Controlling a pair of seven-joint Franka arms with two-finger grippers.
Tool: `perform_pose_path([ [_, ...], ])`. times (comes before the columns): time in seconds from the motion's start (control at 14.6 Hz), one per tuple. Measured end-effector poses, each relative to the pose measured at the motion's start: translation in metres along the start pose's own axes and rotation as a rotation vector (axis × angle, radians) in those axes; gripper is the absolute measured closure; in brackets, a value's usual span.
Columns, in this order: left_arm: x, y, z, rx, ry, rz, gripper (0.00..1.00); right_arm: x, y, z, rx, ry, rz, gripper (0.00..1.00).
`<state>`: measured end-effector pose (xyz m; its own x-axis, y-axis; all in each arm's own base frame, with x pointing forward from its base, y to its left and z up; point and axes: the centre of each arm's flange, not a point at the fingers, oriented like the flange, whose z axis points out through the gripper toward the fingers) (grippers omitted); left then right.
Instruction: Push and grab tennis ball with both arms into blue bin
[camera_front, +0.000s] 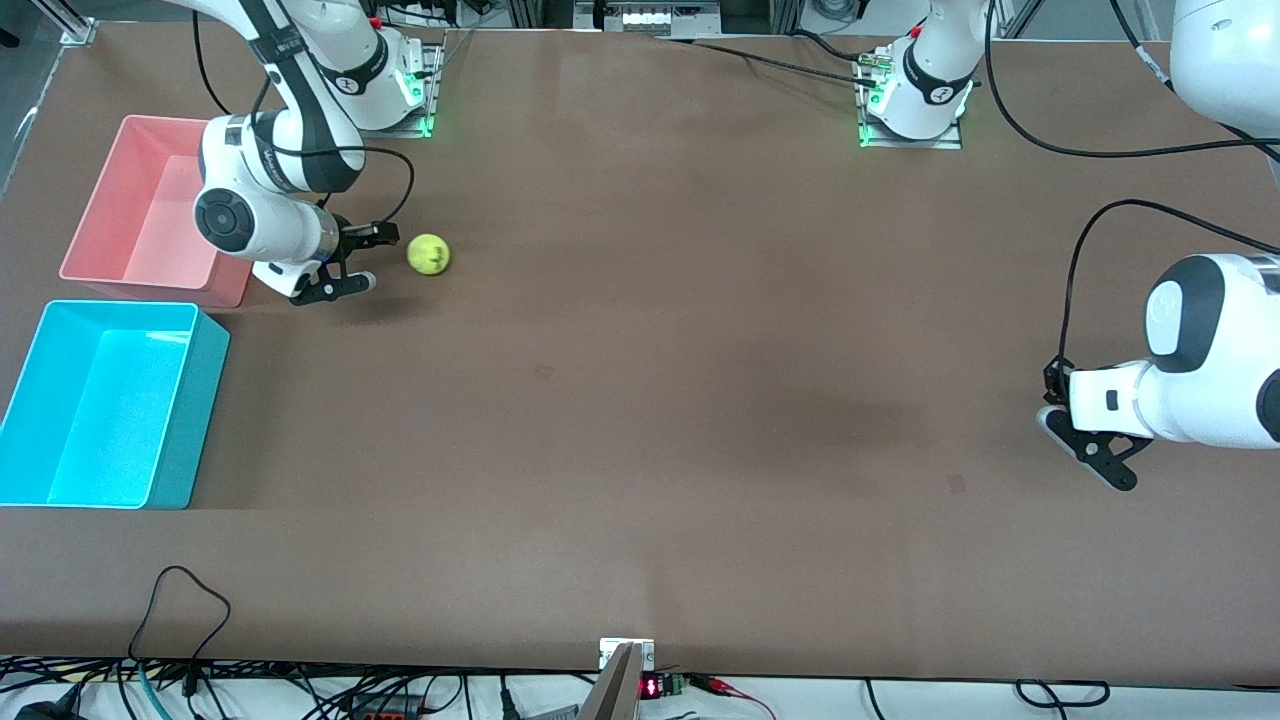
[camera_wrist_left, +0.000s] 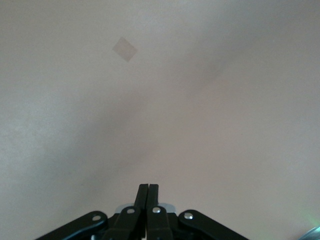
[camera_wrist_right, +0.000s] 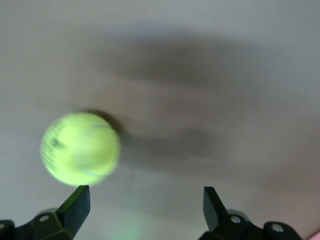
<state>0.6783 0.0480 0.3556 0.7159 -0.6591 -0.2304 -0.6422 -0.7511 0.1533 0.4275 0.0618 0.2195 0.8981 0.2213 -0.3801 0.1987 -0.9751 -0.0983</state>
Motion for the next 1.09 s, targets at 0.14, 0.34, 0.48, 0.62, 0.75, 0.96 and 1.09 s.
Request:
perform_pose_path([
  [0.14, -0.003, -0.003, 0.0, -0.002, 0.0, -0.012, 0.91, 0.006, 0.001, 0.015, 0.001, 0.0, 0.002, 0.0],
  [0.34, -0.005, -0.005, 0.0, -0.003, 0.0, -0.023, 0.78, 0.013, 0.003, 0.031, 0.003, 0.001, 0.004, 0.0],
  [0.48, -0.005, -0.004, -0.005, 0.001, 0.006, -0.036, 0.61, 0.015, 0.003, 0.033, 0.004, 0.002, 0.004, 0.0],
  [0.62, -0.006, 0.001, -0.021, 0.017, 0.024, -0.083, 0.42, 0.016, 0.003, 0.032, 0.004, 0.006, 0.004, 0.0],
  [0.75, -0.007, 0.01, -0.042, 0.039, 0.047, -0.149, 0.24, 0.016, 0.003, 0.032, 0.003, 0.009, 0.004, 0.0],
  [0.96, -0.005, 0.029, -0.069, 0.066, 0.074, -0.236, 0.0, 0.018, 0.003, 0.026, 0.002, 0.023, 0.004, 0.0],
  [1.09, -0.003, 0.039, -0.082, 0.079, 0.09, -0.293, 0.0, 0.02, 0.003, 0.017, -0.001, 0.043, 0.004, 0.0],
])
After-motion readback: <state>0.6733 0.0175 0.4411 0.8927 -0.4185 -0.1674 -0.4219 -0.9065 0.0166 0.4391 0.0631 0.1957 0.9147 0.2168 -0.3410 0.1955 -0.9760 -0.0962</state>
